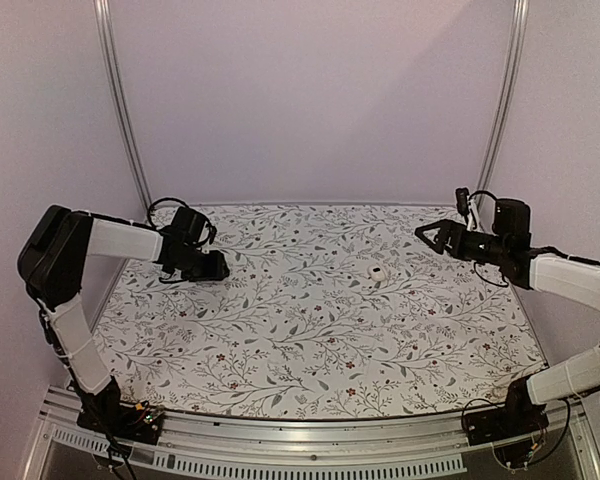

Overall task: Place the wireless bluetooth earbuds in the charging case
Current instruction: Place the charging case with the earbuds at the center of the board.

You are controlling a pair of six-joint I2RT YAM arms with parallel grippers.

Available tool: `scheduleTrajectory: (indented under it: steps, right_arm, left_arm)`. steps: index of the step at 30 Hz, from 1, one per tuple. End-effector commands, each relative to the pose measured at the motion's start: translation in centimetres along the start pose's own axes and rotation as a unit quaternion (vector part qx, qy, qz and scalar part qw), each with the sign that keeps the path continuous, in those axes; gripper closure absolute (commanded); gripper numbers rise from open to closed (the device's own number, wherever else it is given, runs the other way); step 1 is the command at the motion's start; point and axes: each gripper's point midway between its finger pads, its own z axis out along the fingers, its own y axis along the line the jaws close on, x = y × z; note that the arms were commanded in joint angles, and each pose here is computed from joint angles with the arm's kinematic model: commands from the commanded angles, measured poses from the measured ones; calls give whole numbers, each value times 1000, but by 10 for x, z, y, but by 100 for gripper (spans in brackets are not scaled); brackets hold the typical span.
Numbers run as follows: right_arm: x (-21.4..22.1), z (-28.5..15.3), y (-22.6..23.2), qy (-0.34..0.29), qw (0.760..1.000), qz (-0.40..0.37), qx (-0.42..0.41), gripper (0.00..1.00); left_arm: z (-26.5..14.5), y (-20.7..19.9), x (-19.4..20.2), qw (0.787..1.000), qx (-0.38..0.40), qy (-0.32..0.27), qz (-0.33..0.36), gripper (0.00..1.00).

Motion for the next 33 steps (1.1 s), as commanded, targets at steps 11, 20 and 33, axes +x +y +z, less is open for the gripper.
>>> scheduleTrajectory:
  steps: [11, 20, 33]
  right_arm:
    - [27, 20, -26, 44, 999, -13, 14, 3]
    - [31, 31, -43, 57, 997, -21, 45, 5]
    - [31, 40, -42, 71, 997, -29, 32, 6]
  left_arm:
    - [14, 28, -1, 997, -70, 32, -3, 76]
    - [18, 33, -3, 995, -88, 41, 3, 72]
    - [7, 30, -11, 995, -89, 42, 10, 42]
